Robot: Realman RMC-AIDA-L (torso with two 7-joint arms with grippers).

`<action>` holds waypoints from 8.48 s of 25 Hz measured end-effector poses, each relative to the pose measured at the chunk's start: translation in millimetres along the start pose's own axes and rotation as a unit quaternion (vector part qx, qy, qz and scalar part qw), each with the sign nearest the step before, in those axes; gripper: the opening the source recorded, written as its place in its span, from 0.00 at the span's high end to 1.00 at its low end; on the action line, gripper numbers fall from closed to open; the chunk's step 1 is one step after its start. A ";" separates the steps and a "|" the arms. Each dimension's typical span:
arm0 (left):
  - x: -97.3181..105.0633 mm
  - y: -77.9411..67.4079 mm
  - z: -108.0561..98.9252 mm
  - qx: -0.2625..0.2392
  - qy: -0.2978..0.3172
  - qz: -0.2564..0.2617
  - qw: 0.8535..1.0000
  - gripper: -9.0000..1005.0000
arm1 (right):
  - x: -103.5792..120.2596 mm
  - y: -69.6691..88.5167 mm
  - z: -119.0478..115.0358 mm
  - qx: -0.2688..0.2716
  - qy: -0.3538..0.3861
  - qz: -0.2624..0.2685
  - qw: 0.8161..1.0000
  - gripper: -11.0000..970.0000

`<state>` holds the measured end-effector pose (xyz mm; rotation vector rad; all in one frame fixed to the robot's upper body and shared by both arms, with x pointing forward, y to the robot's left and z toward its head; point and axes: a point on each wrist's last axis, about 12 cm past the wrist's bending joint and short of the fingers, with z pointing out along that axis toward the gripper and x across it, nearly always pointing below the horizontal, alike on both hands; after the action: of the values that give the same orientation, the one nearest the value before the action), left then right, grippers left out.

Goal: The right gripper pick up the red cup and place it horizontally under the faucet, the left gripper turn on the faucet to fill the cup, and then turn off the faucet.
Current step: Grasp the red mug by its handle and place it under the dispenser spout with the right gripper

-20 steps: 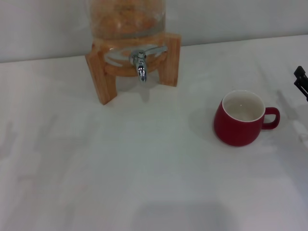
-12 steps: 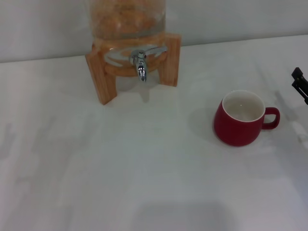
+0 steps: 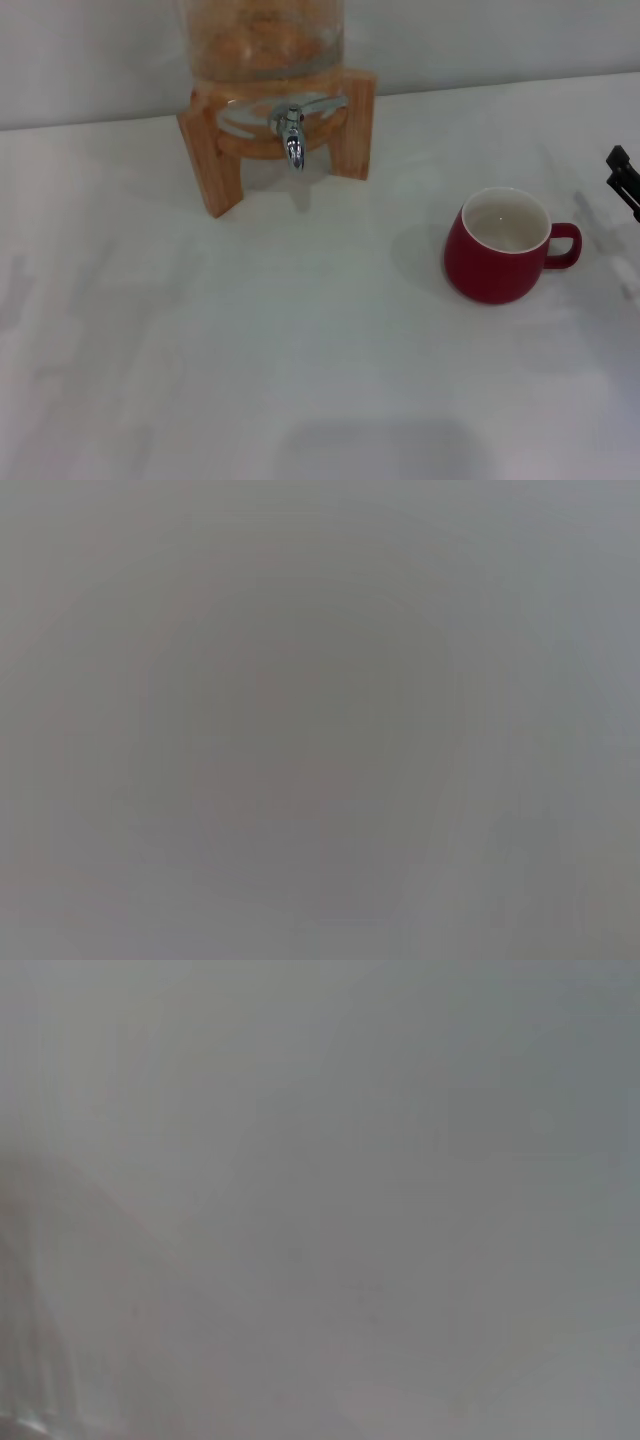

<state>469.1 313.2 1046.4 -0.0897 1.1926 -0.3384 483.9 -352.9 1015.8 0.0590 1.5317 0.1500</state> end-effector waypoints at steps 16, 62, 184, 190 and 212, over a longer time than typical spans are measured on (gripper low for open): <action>0.7 -0.3 2.8 0.002 0.002 -0.002 1.000 0.13 | 3.5 -12.3 -28.4 0.015 0.000 0.004 1.000 0.16; 4.8 -4.7 12.0 0.013 0.009 -0.004 1.000 0.14 | 27.9 10.9 -56.4 -0.096 0.087 -0.002 0.992 0.20; 7.0 -10.9 16.3 0.034 0.014 -0.006 0.999 0.14 | 20.2 43.2 5.4 -0.153 0.083 -0.012 0.985 0.86; 8.6 -14.8 21.1 0.047 0.018 -0.007 0.999 0.14 | 18.9 55.2 19.4 -0.174 0.087 -0.015 0.981 0.86; 7.7 -9.8 19.3 0.032 0.017 -0.003 0.999 0.14 | 14.7 93.5 63.7 -0.222 0.114 -0.034 0.968 0.86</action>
<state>487.3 299.5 1049.2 -0.0311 1.2149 -0.3850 542.3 -254.8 1016.1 -0.3777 1.6932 0.4541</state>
